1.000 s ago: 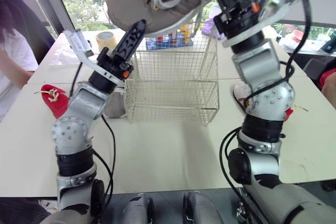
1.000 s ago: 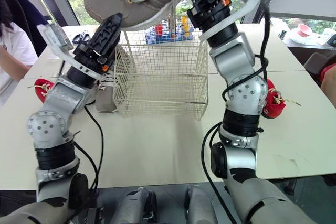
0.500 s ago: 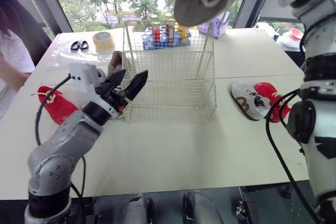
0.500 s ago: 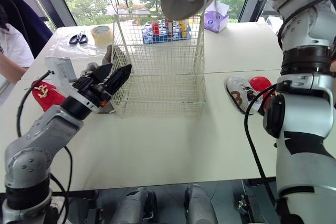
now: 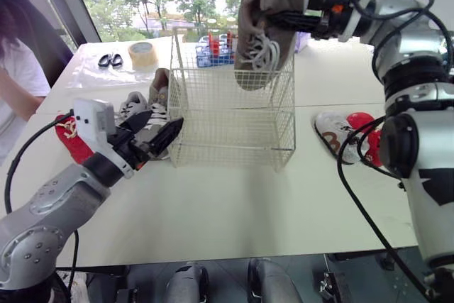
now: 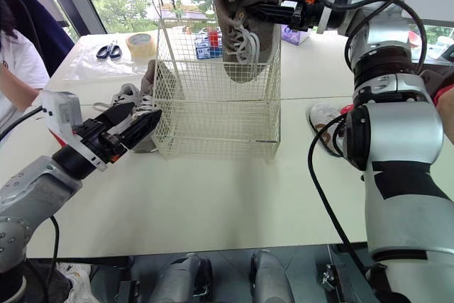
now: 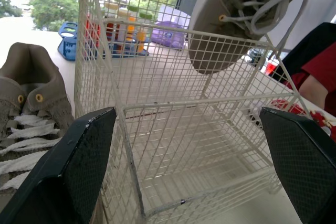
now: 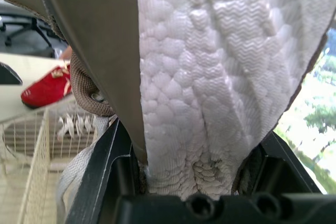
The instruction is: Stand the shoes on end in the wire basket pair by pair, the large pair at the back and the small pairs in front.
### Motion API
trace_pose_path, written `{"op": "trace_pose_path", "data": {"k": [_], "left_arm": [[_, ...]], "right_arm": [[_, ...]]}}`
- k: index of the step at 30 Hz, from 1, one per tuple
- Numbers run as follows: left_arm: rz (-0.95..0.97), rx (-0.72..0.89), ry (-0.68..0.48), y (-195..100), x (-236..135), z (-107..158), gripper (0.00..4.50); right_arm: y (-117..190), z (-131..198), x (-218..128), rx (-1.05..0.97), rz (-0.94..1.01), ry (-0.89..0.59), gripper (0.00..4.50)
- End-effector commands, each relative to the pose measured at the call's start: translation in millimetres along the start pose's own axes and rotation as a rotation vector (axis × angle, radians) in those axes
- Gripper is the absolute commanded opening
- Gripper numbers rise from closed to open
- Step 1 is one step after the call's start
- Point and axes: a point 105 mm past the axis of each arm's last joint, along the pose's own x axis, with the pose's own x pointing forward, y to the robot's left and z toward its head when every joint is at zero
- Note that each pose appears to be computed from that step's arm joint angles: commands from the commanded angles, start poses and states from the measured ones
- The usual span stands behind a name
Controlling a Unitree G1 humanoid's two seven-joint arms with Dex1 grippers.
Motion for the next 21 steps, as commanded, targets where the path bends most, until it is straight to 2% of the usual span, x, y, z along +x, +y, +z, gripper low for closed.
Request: {"op": "trace_pose_path", "data": {"k": [1,3,11,15,21], "left_arm": [[-0.007,0.017,-0.031,-4.0,2.7,2.9,4.50],[-0.005,0.015,-0.033,-5.4,2.5,1.9,4.50],[0.022,0.011,-0.026,0.4,-2.3,-0.1,4.50],[0.014,0.015,0.001,6.2,-5.2,-0.4,4.50],[0.003,0.040,0.012,27.8,-4.7,15.2,4.50]], "right_arm": [[-5.3,7.8,1.2,-0.021,-0.032,0.018,3.59],[-5.7,3.6,0.0,-0.018,-0.036,0.041,4.46],[-11.4,15.3,-18.0,-0.044,-0.050,0.026,4.46],[-12.4,17.9,-39.7,-0.053,-0.037,0.035,4.46],[-16.8,15.9,-64.6,-0.069,-0.081,0.036,4.46]]}}
